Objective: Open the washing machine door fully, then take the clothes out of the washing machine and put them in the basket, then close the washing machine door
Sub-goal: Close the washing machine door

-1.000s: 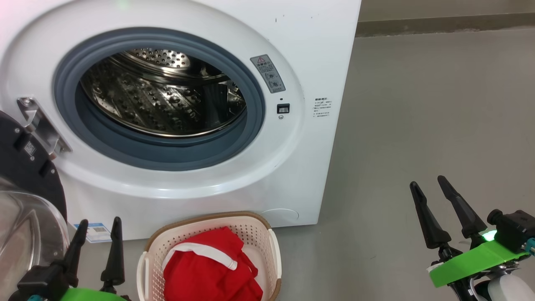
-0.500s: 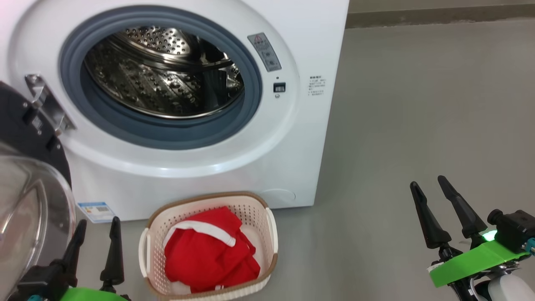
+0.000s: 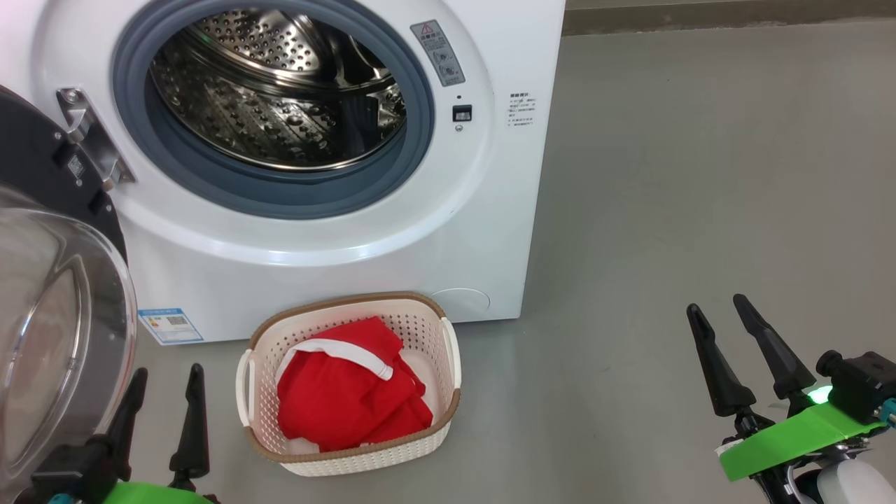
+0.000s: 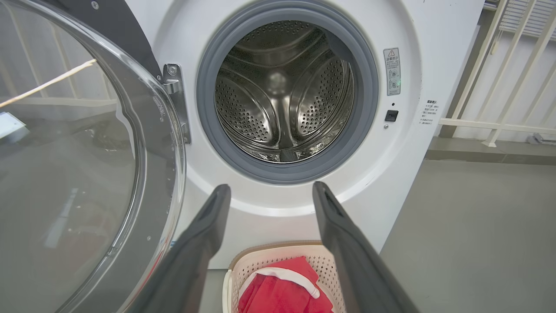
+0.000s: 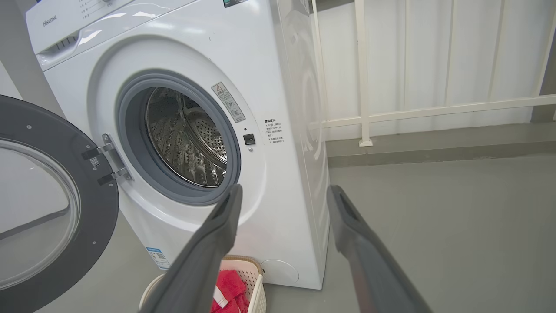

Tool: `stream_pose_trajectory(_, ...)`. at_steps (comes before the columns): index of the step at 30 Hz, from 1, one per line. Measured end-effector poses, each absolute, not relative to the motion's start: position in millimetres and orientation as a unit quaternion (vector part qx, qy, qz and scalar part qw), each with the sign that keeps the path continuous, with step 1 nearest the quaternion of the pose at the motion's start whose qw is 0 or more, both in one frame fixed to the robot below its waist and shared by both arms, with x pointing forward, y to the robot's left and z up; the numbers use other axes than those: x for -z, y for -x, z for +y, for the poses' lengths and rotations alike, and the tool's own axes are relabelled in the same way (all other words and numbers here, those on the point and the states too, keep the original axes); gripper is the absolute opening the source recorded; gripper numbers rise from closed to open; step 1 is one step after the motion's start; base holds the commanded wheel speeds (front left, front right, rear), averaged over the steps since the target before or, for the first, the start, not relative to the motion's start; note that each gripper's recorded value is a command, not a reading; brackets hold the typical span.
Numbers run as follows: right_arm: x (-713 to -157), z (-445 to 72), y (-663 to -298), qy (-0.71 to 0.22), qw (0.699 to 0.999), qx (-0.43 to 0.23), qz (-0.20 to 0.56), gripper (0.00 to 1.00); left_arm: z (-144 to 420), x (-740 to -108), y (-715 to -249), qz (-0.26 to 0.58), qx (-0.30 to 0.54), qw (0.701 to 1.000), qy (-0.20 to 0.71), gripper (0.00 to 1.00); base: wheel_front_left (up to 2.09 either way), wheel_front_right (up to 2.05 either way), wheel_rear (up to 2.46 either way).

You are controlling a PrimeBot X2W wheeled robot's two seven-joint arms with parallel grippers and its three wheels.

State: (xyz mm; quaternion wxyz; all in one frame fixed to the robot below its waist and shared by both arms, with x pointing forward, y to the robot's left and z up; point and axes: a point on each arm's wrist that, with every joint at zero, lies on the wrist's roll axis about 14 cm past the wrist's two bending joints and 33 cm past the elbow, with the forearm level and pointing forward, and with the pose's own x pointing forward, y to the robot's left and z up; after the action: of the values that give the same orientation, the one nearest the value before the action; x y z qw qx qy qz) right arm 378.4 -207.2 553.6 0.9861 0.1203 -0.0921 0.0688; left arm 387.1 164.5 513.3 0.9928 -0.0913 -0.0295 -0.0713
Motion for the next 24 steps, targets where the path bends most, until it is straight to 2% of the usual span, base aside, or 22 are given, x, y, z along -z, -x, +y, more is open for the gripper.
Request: stream_pose_trajectory(24,-556.8,-203.6,-379.5,-0.121,0.985,-0.074,-0.096,1.0,167.6,-513.6,-383.6,-0.029,0.065,0.993,0.09,1.0,0.0,0.0,0.0)
